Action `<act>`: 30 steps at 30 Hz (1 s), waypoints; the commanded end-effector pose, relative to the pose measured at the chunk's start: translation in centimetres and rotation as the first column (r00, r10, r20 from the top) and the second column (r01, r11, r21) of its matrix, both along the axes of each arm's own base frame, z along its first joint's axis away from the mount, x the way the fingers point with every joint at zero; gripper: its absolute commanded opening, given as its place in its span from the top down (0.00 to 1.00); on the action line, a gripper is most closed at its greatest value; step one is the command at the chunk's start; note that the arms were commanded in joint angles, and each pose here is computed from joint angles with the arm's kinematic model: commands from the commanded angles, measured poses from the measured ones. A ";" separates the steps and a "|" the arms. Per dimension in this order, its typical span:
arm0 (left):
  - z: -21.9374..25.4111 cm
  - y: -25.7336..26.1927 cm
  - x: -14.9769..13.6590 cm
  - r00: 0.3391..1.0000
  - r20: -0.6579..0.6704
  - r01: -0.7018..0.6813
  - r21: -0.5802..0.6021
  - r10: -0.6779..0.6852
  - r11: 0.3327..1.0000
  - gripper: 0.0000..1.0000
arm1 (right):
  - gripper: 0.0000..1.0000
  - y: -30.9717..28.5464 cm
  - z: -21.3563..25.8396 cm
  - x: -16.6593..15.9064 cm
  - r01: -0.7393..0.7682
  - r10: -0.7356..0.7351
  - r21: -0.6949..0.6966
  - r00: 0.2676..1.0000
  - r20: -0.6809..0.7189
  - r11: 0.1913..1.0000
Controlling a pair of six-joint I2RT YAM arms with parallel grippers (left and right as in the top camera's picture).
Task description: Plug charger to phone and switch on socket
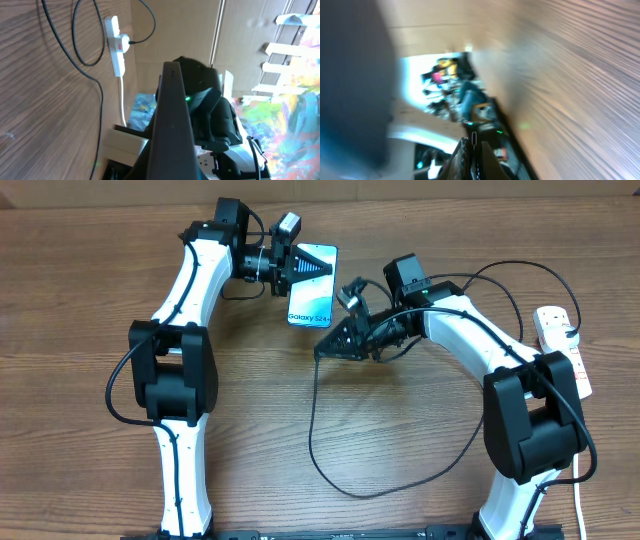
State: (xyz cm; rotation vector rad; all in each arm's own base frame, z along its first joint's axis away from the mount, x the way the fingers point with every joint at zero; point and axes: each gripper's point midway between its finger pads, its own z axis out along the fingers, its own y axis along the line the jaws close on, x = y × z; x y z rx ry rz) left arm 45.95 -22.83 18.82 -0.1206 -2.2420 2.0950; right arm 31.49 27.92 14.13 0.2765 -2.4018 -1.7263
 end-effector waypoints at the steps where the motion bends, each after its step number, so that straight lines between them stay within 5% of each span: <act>1: 0.0 2.7 1.3 0.998 -0.022 -0.065 0.026 0.065 0.998 0.96 | 0.96 -2.5 -2.9 1.3 0.053 -0.021 -0.247 0.991 0.131 0.968; 8: -2.7 4.8 2.0 0.990 -0.046 -0.123 0.183 0.134 0.975 0.96 | 0.96 -10.5 -8.9 1.6 0.130 -0.030 -0.705 0.988 0.153 0.697; 16: -4.9 5.2 1.9 0.987 -0.047 -0.131 0.314 0.154 0.940 0.96 | 0.96 -14.8 -10.4 3.4 0.261 -0.089 -0.863 0.965 0.248 0.431; 30: -7.2 6.1 1.2 0.983 -0.071 -0.121 0.452 0.171 0.884 0.96 | 0.96 -14.6 -12.5 3.2 0.292 -0.061 -0.875 0.955 0.291 0.387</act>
